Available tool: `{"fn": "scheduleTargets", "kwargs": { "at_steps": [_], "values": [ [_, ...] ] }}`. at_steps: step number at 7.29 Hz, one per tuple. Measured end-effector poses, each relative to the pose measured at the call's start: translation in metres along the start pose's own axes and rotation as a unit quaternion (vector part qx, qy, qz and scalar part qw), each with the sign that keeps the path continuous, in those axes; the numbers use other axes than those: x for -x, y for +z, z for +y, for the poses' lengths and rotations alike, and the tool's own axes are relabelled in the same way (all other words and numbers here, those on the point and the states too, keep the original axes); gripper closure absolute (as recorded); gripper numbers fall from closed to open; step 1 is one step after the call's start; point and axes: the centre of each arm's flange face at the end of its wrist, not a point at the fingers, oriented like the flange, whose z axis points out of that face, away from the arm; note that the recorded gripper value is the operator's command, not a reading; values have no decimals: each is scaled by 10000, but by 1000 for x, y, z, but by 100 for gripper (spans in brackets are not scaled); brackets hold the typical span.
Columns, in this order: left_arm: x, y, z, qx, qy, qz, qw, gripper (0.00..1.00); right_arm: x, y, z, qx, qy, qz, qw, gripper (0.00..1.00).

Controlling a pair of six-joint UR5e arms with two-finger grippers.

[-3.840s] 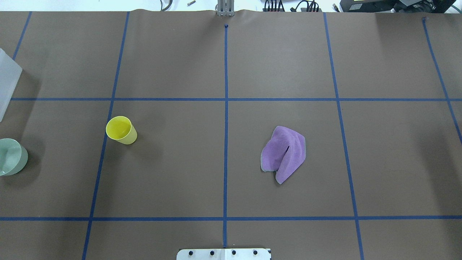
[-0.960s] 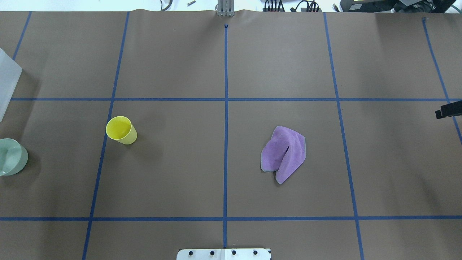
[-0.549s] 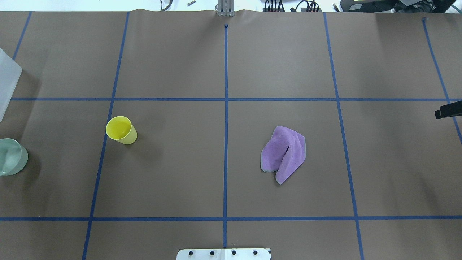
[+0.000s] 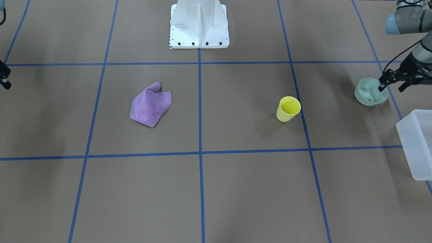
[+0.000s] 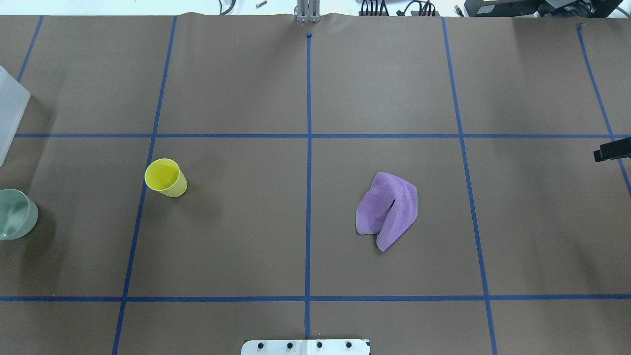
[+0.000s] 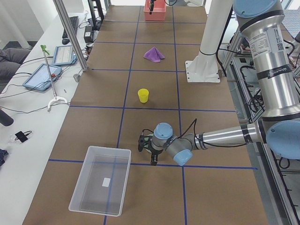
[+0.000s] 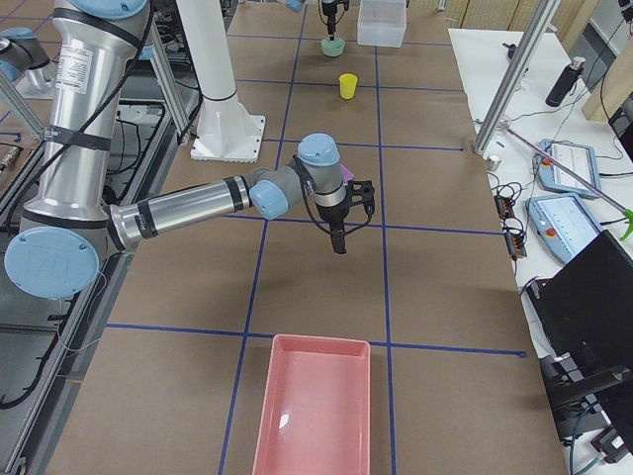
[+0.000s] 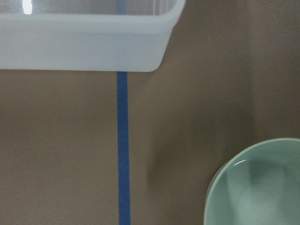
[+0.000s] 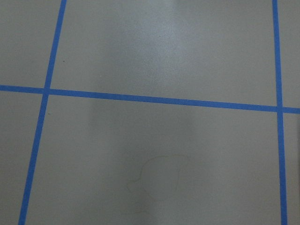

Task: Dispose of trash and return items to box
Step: 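Grasp the pale green bowl with the left gripper, then lift the green bowl and lower it into the clear bin, then release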

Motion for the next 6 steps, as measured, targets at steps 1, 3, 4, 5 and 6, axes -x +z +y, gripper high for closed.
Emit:
{"fn": "scheduleTargets", "kwargs": {
  "at_steps": [1,3,4,5,6],
  "values": [
    [-9,4,-3,-10,-4,79,10000,100,0,0,0,-8,-6,6,10000,0],
    [-19,4,-7,-69,61,234,9997,100,1,0,-1,-19,-14,9,10000,0],
    [-22,2,-8,-70,87,295,9995,100,2,-1,-2,-31,-21,3,10000,0],
    [-28,-2,-8,-9,115,433,9990,100,4,-1,-4,-46,-29,-7,10000,0],
    [-38,-13,-9,68,146,674,9976,100,5,-2,-5,-56,-34,-13,10000,0]
  ]
}}
